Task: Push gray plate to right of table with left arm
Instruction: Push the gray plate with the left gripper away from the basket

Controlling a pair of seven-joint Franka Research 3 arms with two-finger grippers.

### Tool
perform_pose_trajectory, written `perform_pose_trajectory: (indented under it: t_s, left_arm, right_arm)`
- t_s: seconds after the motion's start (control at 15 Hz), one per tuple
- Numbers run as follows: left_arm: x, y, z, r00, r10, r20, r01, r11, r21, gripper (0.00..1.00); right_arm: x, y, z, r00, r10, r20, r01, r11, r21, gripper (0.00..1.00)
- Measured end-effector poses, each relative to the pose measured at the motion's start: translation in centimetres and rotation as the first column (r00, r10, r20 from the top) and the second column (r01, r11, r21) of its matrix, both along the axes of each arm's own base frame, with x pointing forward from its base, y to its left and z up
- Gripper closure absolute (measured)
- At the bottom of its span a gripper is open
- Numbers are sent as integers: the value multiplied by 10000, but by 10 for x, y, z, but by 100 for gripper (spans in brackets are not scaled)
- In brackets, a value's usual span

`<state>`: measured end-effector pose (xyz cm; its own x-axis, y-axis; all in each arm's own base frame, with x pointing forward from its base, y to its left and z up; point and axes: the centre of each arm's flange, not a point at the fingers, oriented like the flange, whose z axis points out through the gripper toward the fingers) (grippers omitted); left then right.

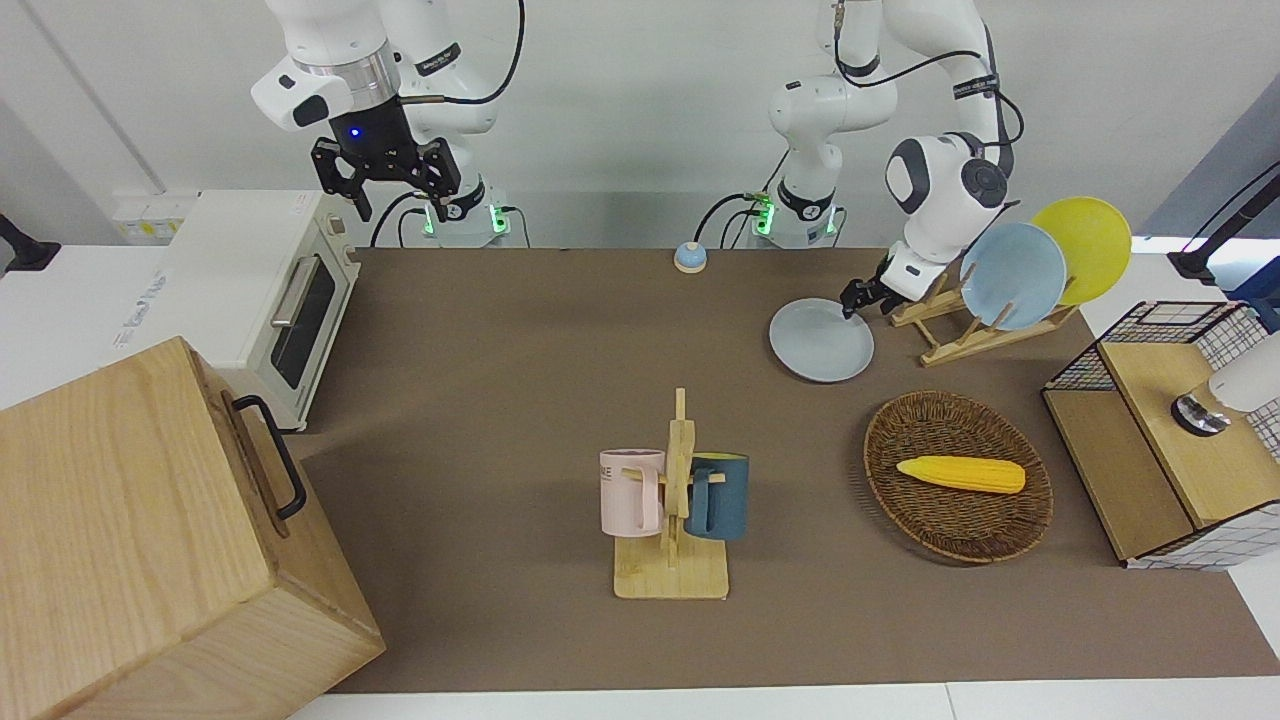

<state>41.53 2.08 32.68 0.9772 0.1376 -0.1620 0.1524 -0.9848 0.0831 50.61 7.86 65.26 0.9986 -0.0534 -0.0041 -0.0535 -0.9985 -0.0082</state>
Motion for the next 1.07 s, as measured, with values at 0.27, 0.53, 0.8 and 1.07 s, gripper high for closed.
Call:
perform_pose_trajectory:
  t_s: [0.27, 0.53, 0.8, 1.07]
  left_arm:
    - [-1, 0, -5, 9997, 140, 207, -139, 9999, -59, 35]
    - [-2, 1, -12, 9994, 188, 283, -187, 9998, -43, 42]
    - [-2, 2, -15, 9991, 215, 353, -214, 9998, -32, 66]
    - [-2, 2, -17, 9991, 251, 351, -249, 9997, -47, 91]
  right_arm:
    - [0, 0, 0, 10000, 0, 0, 0, 10000, 0, 0]
    - [0, 0, 0, 10000, 0, 0, 0, 10000, 0, 0]
    - [0, 0, 0, 10000, 0, 0, 0, 10000, 0, 0]
    - [0, 0, 0, 10000, 0, 0, 0, 10000, 0, 0]
